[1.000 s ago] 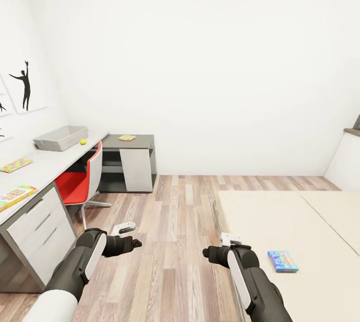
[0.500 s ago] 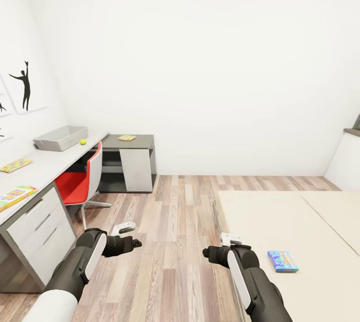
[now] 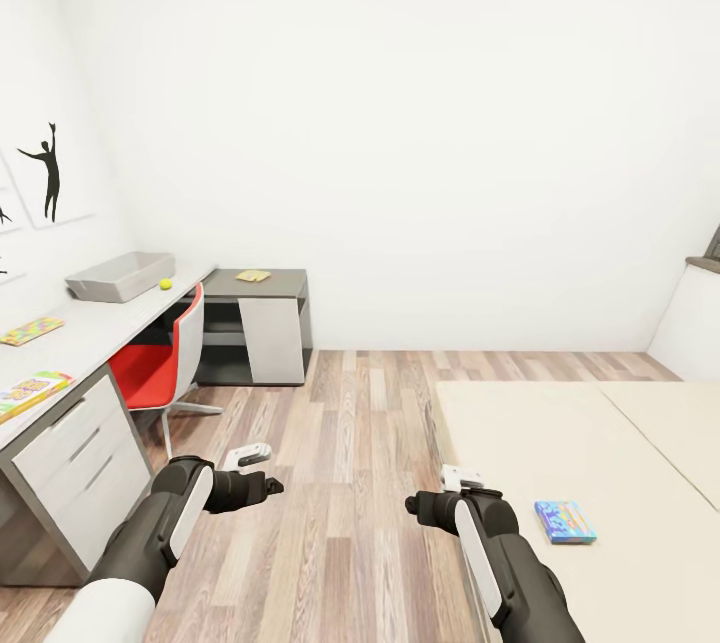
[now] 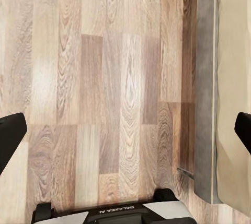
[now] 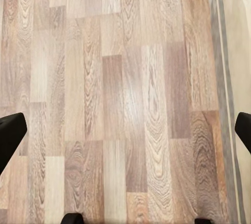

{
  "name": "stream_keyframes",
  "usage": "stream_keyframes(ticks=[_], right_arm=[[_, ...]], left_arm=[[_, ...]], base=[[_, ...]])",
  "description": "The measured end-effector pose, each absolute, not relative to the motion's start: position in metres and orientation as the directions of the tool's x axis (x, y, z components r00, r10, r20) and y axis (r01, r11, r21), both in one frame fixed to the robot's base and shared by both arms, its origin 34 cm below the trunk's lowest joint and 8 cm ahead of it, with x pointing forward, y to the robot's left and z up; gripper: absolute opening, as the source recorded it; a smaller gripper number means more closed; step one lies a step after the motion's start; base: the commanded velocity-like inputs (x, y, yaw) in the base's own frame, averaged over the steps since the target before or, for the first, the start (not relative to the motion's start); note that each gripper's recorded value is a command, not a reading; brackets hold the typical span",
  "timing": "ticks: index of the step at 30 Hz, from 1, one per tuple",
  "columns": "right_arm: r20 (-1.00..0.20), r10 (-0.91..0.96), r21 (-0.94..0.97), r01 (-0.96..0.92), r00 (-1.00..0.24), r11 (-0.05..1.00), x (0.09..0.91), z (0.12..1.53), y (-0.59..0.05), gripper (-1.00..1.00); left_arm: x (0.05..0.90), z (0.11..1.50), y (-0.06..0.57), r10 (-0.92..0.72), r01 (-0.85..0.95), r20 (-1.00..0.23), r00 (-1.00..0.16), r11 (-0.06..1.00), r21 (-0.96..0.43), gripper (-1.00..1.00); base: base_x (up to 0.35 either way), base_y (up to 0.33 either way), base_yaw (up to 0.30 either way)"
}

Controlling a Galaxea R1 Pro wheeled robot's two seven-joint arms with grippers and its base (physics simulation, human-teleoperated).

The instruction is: Put all the toys in the child's room - the three board games (two on the bed and one on the table), the two jigsaw puzzles on the table, and the tennis ball on the table - inside the toy box on the table in the child's room.

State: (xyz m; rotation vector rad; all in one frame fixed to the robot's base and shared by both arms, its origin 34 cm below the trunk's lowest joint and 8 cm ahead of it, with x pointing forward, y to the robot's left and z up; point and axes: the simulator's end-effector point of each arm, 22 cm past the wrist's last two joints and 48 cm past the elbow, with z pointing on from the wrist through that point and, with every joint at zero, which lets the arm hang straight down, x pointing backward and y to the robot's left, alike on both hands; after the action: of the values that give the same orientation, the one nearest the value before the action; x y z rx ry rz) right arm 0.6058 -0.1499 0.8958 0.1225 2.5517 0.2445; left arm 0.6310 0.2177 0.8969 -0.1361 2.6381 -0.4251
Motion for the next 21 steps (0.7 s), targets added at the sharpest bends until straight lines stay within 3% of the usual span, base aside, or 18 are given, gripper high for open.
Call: stream_keyframes(ticks=[7, 21], right_arm=[[-0.531, 0.14, 0.199, 0.037, -0.836, 0.979, 0.6049, 0.892, -0.1495, 1.0], [-0.53, 0.14, 0.198, 0.038, -0.837, 0.979, 0.6044, 0.89, -0.1495, 1.0]], left_arm=[[0.631, 0.897, 0.2176, -0.166, -0.023, -0.428, -0.888, 0.947, -0.32, 1.0], [0.631, 0.897, 0.2179, -0.166, -0.023, -0.428, -0.888, 0.948, -0.319, 1.0]], base=[[0.0, -0.074, 0.0], [0.0, -0.176, 0.0]])
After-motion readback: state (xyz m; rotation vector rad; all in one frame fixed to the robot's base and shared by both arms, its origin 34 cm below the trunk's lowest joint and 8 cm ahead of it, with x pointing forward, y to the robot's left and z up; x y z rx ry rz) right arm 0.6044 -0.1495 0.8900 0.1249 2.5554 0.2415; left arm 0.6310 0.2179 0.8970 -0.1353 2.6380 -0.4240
